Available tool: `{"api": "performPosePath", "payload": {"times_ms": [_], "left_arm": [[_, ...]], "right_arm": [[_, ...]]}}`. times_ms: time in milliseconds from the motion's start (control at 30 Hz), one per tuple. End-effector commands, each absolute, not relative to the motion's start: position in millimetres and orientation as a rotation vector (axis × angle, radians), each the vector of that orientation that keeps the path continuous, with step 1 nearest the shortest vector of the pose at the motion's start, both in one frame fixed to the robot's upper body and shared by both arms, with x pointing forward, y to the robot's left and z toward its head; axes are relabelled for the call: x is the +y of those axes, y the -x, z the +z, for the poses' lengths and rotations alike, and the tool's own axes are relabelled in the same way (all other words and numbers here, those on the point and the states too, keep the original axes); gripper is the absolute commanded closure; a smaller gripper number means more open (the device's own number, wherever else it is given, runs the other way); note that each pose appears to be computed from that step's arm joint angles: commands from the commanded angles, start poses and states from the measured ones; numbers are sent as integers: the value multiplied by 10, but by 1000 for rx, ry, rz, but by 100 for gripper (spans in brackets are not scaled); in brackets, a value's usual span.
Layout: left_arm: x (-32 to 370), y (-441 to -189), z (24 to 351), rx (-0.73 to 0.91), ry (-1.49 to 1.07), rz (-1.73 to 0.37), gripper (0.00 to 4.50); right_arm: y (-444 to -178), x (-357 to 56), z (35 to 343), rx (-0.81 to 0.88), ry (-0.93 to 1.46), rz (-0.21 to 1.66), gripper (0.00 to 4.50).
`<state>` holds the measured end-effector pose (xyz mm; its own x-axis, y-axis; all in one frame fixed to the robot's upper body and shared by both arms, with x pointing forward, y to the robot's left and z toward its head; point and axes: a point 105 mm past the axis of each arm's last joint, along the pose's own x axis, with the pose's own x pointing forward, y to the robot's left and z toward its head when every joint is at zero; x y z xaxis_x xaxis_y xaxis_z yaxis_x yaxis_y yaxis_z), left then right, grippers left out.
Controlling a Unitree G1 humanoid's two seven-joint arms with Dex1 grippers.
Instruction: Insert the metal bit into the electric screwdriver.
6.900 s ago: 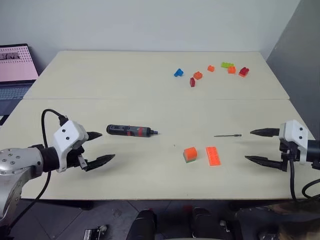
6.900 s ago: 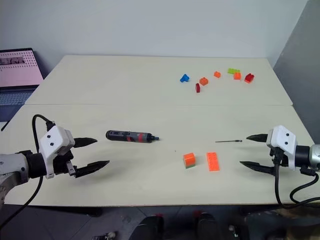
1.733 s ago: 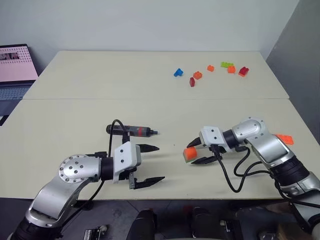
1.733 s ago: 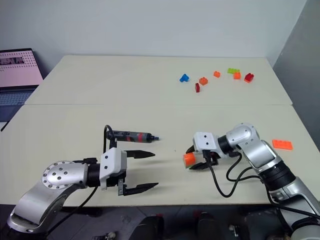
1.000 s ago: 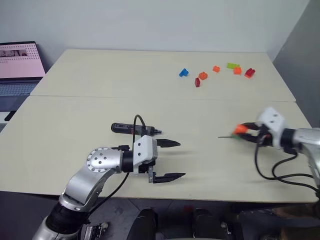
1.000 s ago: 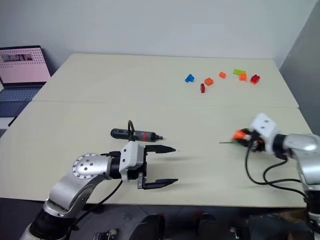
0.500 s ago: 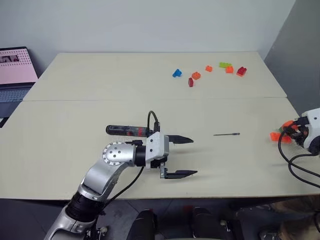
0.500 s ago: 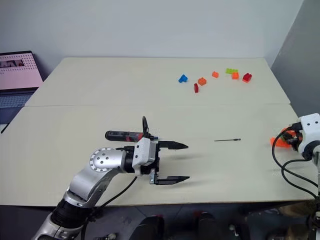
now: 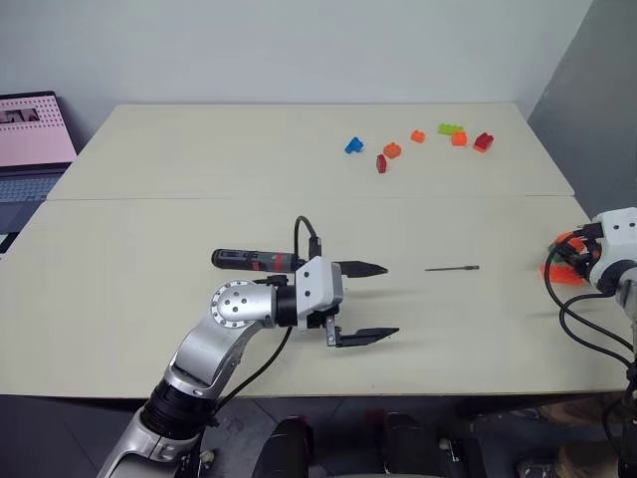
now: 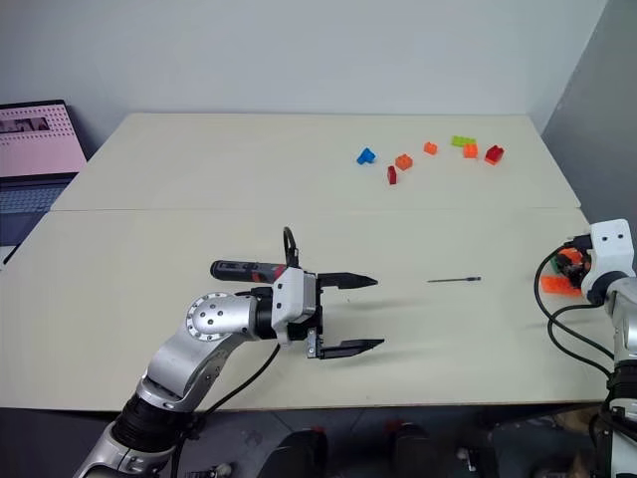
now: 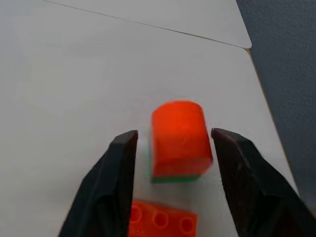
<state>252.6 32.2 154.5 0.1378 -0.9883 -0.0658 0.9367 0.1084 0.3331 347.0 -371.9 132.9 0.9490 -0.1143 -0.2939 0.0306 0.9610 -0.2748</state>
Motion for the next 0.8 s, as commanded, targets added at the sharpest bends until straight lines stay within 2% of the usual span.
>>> {"api": "performPosePath", "payload": {"times_ms": [33, 167, 300, 400, 600, 700, 800], "left_arm": [[308, -2512, 1660, -245, -337, -1412, 0], [338, -2542, 1665, -220, -328, -1383, 0], [446, -2640, 1722, -202, -334, -1291, 0], [583, -2698, 1738, -171, -392, -1229, 0], [1035, -2846, 1748, -22, -648, -1185, 0], [1348, -3057, 1758, 108, -910, -1160, 0], [1518, -3250, 1808, 199, -1047, -1153, 0]], "right_arm": [[-3491, -3718, 1542, 224, 247, -86, 93], [-3430, -3750, 1634, 189, 235, -91, 1], [-3325, -3690, 1750, 142, 274, -39, 1], [-3231, -3486, 1838, 116, 361, 82, 1], [-2890, -2466, 1893, 126, 477, 634, 1], [-2698, -2002, 1896, 136, 508, 890, 1], [-2601, -1686, 1939, 100, 505, 1036, 1]]}}
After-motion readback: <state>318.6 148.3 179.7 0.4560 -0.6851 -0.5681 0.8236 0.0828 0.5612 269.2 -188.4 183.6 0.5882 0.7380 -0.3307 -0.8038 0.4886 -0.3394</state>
